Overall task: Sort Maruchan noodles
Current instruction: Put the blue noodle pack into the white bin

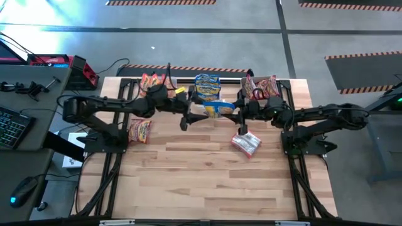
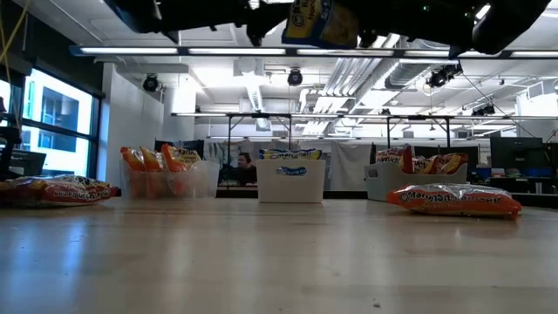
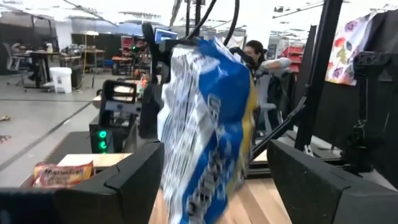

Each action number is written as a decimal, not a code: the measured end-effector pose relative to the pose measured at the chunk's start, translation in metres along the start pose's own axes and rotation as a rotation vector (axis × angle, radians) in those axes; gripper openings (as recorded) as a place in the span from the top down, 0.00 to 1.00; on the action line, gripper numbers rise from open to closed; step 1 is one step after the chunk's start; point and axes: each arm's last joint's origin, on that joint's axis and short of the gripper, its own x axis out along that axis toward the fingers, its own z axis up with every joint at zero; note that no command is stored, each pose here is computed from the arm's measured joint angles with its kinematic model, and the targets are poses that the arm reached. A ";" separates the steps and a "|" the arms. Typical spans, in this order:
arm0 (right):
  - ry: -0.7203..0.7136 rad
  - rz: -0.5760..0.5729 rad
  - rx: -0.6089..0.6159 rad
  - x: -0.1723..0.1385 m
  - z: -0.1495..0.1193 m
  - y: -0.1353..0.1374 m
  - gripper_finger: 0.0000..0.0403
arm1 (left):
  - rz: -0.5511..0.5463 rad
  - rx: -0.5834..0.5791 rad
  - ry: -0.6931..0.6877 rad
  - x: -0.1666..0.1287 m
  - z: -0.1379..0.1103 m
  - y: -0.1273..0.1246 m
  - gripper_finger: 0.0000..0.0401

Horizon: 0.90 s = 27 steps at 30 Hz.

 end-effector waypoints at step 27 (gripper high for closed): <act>-0.032 -0.110 0.019 0.000 0.004 -0.003 0.59 | 0.065 -0.021 0.139 0.031 0.020 0.009 0.86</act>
